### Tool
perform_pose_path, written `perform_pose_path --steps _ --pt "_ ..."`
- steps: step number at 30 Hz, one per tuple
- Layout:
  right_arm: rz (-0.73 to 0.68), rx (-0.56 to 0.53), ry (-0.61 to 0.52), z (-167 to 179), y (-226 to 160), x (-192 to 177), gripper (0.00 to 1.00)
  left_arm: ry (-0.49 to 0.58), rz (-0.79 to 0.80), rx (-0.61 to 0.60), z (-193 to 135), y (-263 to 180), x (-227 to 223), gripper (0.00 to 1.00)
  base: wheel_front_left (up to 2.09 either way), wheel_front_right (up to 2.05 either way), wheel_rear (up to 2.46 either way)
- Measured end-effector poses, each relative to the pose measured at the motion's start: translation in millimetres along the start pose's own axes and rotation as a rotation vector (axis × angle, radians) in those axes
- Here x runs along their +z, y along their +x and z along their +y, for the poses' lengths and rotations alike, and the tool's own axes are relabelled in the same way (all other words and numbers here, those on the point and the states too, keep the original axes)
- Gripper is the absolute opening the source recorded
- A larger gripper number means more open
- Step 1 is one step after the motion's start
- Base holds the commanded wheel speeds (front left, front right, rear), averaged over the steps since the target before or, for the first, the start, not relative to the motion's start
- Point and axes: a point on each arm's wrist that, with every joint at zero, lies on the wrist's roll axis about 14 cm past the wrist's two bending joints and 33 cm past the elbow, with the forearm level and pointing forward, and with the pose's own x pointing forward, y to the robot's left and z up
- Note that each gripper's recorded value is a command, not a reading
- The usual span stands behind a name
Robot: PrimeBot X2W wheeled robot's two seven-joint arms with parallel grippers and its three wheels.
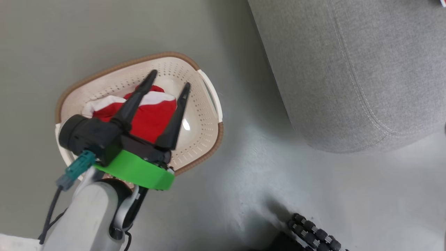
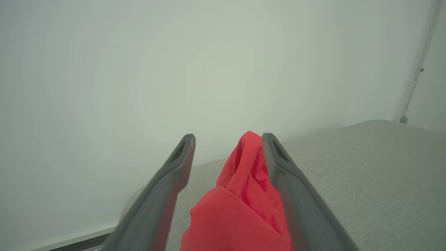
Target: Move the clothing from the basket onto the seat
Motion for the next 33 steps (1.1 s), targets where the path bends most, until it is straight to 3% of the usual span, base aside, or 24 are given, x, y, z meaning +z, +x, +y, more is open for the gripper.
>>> perform_pose_path --steps 8,13,25,33 --pt "0.021 0.096 0.080 46 -38 -5 1.00 0.062 -0.113 0.184 32 -30 30 1.00 0.00 0.00 0.00" --pt "0.018 0.201 0.136 93 -58 -2 1.00 0.101 -0.176 0.378 67 -70 55 1.00 0.00 0.00 0.00" --pt "0.173 0.303 0.209 137 -127 -33 1.00 0.166 -0.196 0.572 77 -147 81 1.00 0.00 0.00 0.00" --pt "0.164 0.423 0.233 174 -158 -16 1.00 0.192 -0.232 0.703 80 -210 95 1.00 0.00 0.00 0.00"
